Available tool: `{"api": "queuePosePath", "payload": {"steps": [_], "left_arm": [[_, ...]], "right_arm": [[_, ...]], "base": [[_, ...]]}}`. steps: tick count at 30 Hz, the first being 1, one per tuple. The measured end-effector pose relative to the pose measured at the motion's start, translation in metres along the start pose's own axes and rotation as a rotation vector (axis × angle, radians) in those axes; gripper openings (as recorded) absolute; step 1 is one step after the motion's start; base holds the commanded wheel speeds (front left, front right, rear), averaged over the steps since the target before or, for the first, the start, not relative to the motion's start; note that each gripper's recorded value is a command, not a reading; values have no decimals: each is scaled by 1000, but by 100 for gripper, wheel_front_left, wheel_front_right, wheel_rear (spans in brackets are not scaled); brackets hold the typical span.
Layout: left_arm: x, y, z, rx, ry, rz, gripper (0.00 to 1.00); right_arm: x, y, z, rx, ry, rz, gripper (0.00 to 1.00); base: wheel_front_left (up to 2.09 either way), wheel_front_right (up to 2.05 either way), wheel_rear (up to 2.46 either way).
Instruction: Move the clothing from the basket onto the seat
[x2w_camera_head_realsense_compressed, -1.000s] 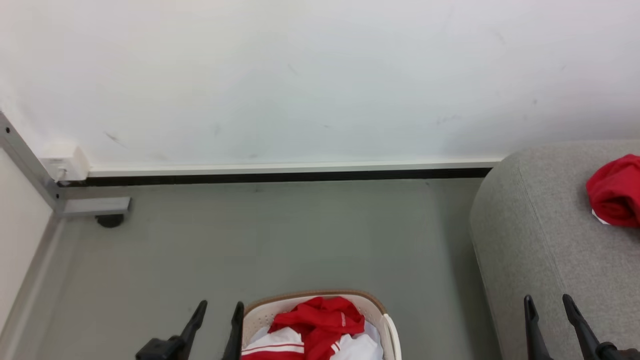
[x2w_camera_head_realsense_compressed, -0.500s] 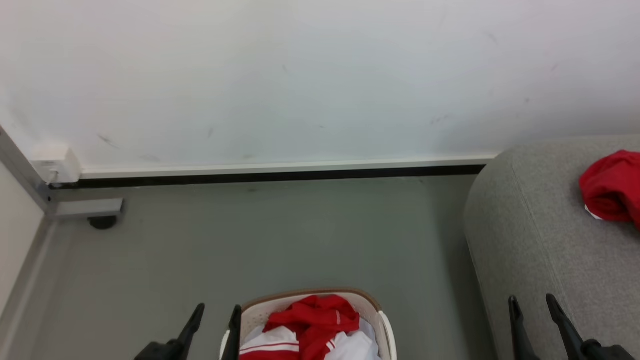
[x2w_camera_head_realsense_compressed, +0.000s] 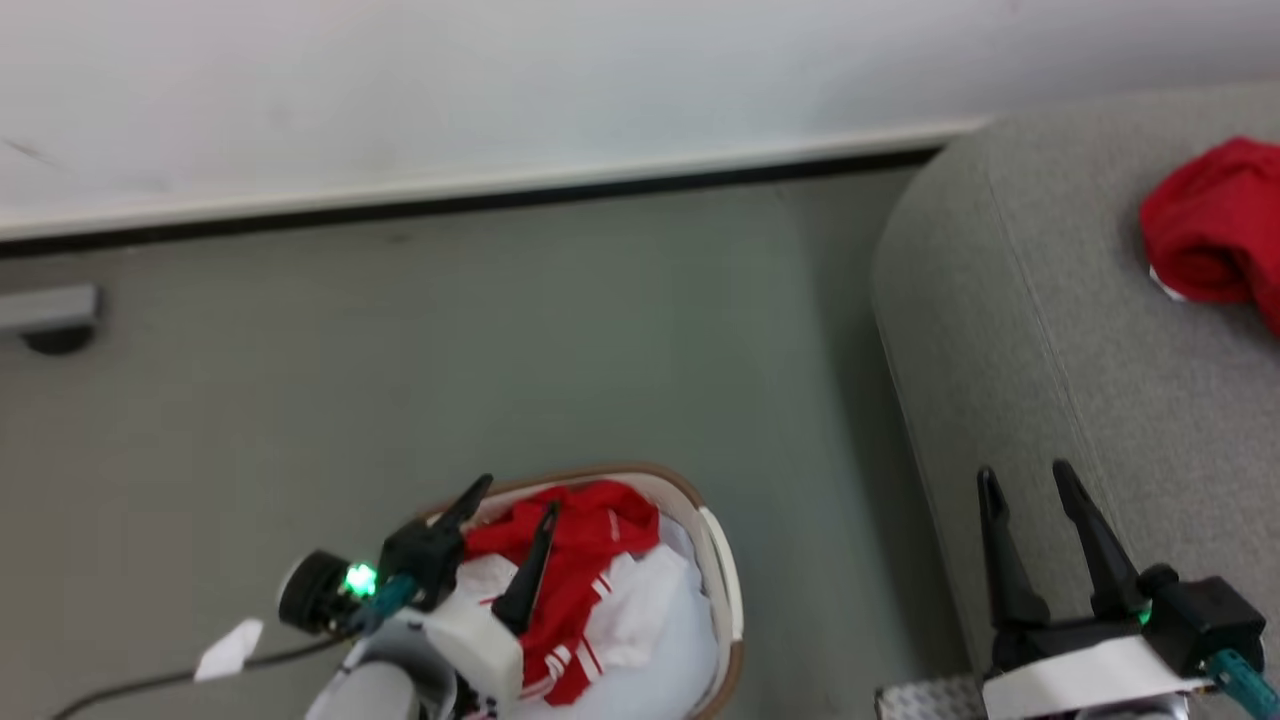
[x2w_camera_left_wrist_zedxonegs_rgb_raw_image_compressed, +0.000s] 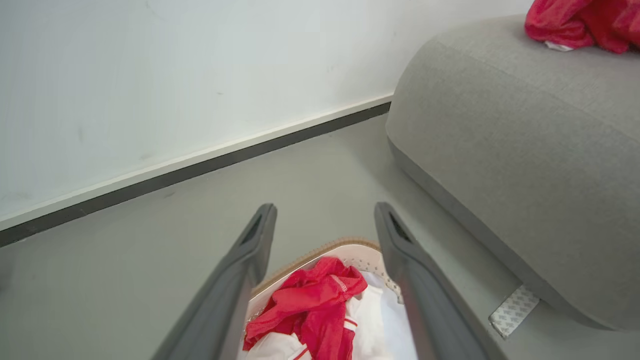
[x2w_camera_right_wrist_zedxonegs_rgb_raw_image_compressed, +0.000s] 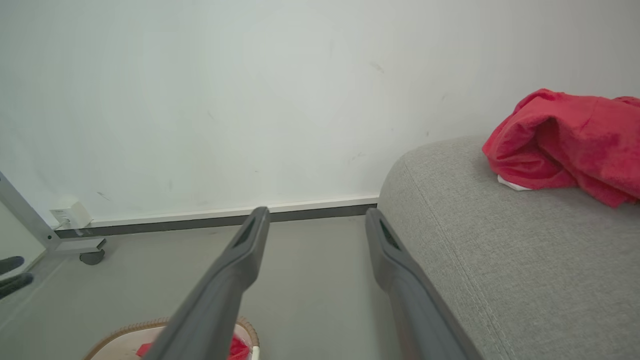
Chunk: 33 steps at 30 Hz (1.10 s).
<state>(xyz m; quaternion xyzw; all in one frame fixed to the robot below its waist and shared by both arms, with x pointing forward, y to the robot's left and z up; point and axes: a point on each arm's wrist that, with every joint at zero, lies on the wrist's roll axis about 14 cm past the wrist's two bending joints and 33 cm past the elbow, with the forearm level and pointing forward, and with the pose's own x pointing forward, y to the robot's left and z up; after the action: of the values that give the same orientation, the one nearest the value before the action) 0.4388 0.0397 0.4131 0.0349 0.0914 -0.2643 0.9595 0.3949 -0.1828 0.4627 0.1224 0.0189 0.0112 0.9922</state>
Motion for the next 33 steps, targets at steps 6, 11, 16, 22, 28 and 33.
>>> {"api": "queuePosePath", "payload": {"steps": [6,11,16,22,28,33], "left_arm": [[42,-20,-52,56,191,-139,100],[57,-27,-113,87,405,-216,100],[65,-29,-166,130,588,-267,100],[74,-37,-211,117,717,-303,100],[76,-33,-252,160,827,-312,100],[80,-33,-273,182,849,-317,39]], "right_arm": [[20,-10,-8,33,16,-24,100],[39,-13,-8,53,6,-21,100],[52,-16,-14,60,16,-19,100],[65,-21,-23,72,30,-22,100],[78,-23,-27,67,29,-10,100],[82,-28,-32,61,36,-17,100]], "base": [[0,0,0],[0,0,0],[0,0,0],[0,0,0],[0,0,0],[0,0,0]]}}
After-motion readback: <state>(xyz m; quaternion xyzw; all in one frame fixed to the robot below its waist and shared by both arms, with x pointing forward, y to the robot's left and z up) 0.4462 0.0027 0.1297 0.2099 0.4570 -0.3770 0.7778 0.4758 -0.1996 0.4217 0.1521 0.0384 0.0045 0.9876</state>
